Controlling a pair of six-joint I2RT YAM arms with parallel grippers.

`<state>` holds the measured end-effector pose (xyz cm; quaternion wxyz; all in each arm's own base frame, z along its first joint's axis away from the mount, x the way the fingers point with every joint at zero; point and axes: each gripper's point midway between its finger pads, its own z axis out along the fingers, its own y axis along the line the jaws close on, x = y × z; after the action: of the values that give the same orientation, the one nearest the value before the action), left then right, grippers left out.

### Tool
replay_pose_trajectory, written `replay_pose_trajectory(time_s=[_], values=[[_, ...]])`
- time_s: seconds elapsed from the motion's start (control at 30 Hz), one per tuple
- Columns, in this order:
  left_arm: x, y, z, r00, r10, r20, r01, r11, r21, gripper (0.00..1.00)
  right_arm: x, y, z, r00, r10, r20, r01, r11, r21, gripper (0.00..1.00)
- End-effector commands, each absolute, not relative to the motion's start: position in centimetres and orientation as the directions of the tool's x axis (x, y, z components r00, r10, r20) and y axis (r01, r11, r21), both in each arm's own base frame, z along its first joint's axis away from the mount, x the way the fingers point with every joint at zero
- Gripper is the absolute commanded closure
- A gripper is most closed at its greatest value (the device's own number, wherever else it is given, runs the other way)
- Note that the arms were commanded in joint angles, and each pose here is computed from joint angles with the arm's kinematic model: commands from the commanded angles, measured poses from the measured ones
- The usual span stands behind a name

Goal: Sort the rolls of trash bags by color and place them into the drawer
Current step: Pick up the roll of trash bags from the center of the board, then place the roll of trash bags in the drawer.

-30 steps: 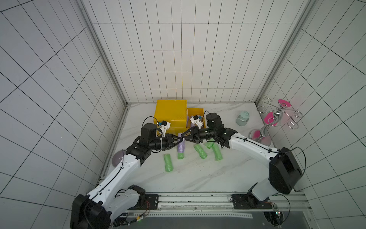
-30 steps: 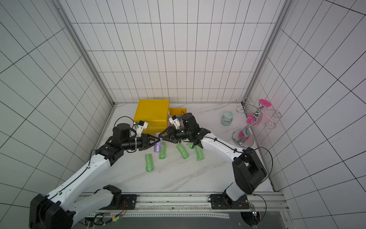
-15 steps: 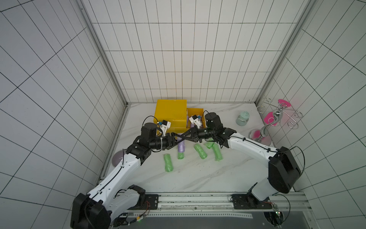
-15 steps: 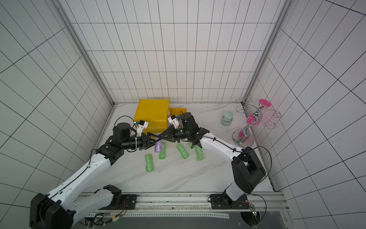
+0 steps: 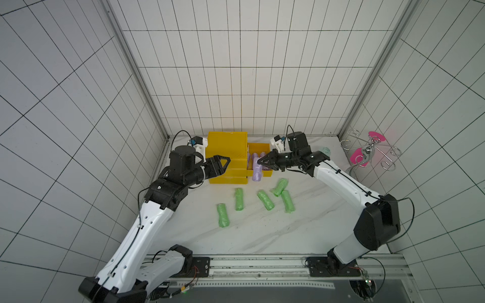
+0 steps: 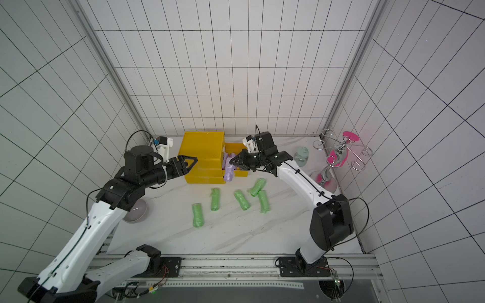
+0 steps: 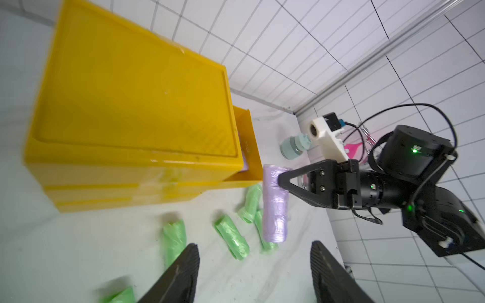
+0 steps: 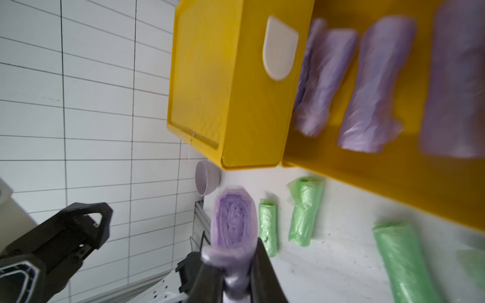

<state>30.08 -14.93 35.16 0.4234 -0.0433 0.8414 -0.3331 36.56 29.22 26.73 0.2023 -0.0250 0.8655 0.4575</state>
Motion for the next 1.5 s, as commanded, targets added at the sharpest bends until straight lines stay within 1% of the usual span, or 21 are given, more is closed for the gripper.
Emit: replay_pose_trajectory(time_s=[0.0,0.13,0.27,0.4,0.6,0.77,1.07,1.27,1.3,1.37,1.47], values=[[32.5,-10.5,33.1,-0.62,-0.29,-0.729,0.071,0.905,-0.42,0.35,38.7,27.1,24.7,-0.905,0.079,-0.418,-0.225,0.745,0.628,0.93],[35.7,-7.4,32.5,-0.598,-0.295,-0.745,-0.009,0.932,-0.362,0.38,41.7,27.3,23.4,-0.907,0.055,-0.417,-0.208,0.804,0.557,0.93],[38.4,-5.6,30.1,-0.626,-0.297,-0.721,-0.067,0.942,-0.33,0.4,44.3,26.9,21.4,-0.913,0.032,-0.407,-0.178,0.866,0.467,0.94],[40.0,-5.6,28.3,-0.643,-0.307,-0.702,-0.074,0.937,-0.342,0.4,46.0,26.9,19.6,-0.917,0.014,-0.399,-0.167,0.894,0.417,0.94],[41.1,-6.3,27.3,-0.658,-0.315,-0.684,-0.056,0.926,-0.373,0.42,47.1,26.8,17.5,-0.927,-0.008,-0.376,-0.156,0.918,0.364,0.94],[41.8,-6.6,25.8,-0.682,-0.309,-0.663,-0.057,0.926,-0.373,0.43,48.0,27.1,16.6,-0.928,-0.005,-0.372,-0.147,0.924,0.354,0.94],[42.6,-7.2,24.0,-0.718,-0.304,-0.626,-0.054,0.921,-0.386,0.46,48.7,29.5,15.1,-0.936,-0.01,-0.353,-0.15,0.916,0.373,0.93],[42.6,-7.4,23.7,-0.727,-0.303,-0.617,-0.049,0.918,-0.393,0.46,48.6,31.6,14.7,-0.942,0.007,-0.336,-0.147,0.89,0.431,0.93],[42.6,-7.5,23.6,-0.728,-0.304,-0.615,-0.049,0.917,-0.396,0.46,48.6,31.9,14.7,-0.943,0.011,-0.334,-0.146,0.886,0.441,0.92],[42.6,-7.5,23.6,-0.729,-0.303,-0.614,-0.046,0.916,-0.398,0.46,48.6,31.9,15.0,-0.938,0.018,-0.345,-0.143,0.889,0.435,0.86],[42.6,-7.5,23.5,-0.731,-0.3,-0.613,-0.044,0.917,-0.396,0.47,48.5,31.7,16.3,-0.928,0.021,-0.371,-0.151,0.891,0.428,0.74]])
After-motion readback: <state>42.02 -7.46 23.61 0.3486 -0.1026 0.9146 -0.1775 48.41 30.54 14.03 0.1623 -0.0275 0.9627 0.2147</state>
